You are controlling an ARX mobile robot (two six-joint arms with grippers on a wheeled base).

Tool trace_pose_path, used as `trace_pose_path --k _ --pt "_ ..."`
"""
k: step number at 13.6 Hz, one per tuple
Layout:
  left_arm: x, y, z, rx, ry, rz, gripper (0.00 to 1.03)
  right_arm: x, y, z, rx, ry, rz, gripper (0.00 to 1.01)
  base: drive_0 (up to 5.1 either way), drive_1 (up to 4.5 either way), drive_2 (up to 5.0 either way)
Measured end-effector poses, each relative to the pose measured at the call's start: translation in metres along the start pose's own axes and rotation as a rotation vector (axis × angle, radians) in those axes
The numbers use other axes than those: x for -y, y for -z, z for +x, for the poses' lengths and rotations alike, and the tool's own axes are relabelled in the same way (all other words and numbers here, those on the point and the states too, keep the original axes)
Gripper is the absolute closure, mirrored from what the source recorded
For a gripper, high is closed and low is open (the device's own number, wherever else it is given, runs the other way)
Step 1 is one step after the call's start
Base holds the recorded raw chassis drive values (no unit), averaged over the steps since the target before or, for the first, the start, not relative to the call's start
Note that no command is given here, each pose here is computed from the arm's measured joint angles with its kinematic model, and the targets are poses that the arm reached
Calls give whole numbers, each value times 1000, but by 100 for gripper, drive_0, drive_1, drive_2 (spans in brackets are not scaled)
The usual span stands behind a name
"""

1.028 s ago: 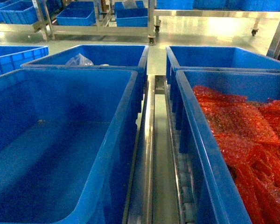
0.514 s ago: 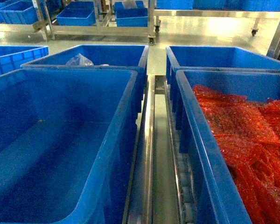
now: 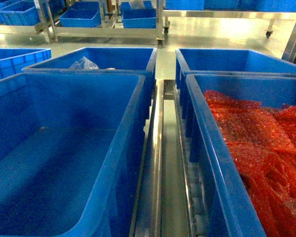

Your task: Pick blue part to blue bin on bottom shelf

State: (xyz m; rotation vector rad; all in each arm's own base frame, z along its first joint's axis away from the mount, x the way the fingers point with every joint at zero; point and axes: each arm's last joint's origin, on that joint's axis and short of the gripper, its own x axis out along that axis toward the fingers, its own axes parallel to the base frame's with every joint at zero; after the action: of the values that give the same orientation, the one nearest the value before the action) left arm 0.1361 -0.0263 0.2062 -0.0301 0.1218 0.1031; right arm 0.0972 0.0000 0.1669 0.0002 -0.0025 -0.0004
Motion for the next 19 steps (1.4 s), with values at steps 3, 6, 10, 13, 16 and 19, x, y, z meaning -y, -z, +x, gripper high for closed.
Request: trace_pose_path --k 3,6,10,13,16,19 --pt "0 0 0 0 0 0 59 0 0 0 0 0 0 3 0 0 0" --pt "0 0 0 0 0 0 59 0 0 0 0 0 0 3 0 0 0" --pt "0 0 0 0 0 0 59 0 0 0 0 0 0 3 0 0 0" --pt "7 -2 5 -30 -84 59 59 0 0 0 1 0 0 3 0 0 0" --pt "46 -27 42 25 40 39 59 0 0 0 0 0 0 3 0 0 0" --pt "75 -18 102 -47 53 56 59 0 0 0 0 0 0 3 0 0 0"
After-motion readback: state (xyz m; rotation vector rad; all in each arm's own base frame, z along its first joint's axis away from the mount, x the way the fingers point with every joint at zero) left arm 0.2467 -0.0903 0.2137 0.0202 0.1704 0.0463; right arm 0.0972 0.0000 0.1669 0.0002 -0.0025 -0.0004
